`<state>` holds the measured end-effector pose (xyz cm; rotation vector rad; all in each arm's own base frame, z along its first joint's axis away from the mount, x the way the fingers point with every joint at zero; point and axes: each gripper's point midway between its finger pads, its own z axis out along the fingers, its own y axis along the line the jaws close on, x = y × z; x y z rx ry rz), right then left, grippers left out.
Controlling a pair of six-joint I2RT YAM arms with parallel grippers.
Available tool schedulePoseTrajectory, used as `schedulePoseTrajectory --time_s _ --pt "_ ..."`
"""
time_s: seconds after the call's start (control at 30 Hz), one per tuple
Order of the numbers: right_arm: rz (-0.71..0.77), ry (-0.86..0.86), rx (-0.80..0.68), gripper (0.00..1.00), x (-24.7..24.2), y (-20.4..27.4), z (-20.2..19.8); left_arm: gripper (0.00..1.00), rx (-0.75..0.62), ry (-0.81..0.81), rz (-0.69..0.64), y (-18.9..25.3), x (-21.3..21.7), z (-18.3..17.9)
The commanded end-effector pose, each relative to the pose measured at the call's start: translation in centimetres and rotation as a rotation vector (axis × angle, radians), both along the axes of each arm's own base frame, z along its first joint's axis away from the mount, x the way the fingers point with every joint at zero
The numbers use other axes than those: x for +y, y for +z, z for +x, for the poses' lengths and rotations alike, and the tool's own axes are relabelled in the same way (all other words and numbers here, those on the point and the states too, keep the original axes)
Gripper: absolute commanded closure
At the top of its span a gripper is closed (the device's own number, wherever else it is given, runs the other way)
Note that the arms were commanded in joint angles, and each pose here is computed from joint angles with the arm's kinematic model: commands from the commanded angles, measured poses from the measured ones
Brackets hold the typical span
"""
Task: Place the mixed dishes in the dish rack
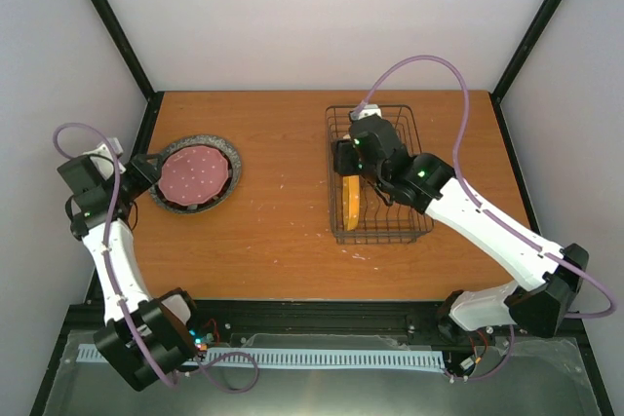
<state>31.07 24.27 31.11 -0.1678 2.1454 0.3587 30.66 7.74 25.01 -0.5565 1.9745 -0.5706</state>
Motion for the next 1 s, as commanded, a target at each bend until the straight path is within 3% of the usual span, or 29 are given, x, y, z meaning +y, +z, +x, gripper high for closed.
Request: schedulePoseTrajectory --time_s 0.0,0.43,0.73,0.87,0.97 --pt "0.027 0.126 0.011 0.38 2.8 0.0 0.3 0.46 0.036 -0.023 -0.006 -1.4 0.1 0.0" --pt "0.065 0.258 0.093 0.38 6.8 -3.1 1.1 0.43 0.143 -0.052 -0.179 -5.5 2.4 1.3" --pt "0.118 0.329 0.107 0.38 9.1 -3.7 1.4 0.44 0.218 -0.024 -0.168 -6.8 4.2 2.3" --pt "0.122 0.355 0.109 0.38 9.7 -3.8 1.4 0.59 0.259 -0.058 -0.216 -9.2 3.8 2.3" --pt "0.117 0.373 0.124 0.38 10.1 -4.3 1.4 0.62 0.292 -0.061 -0.227 -10.7 3.6 2.0"
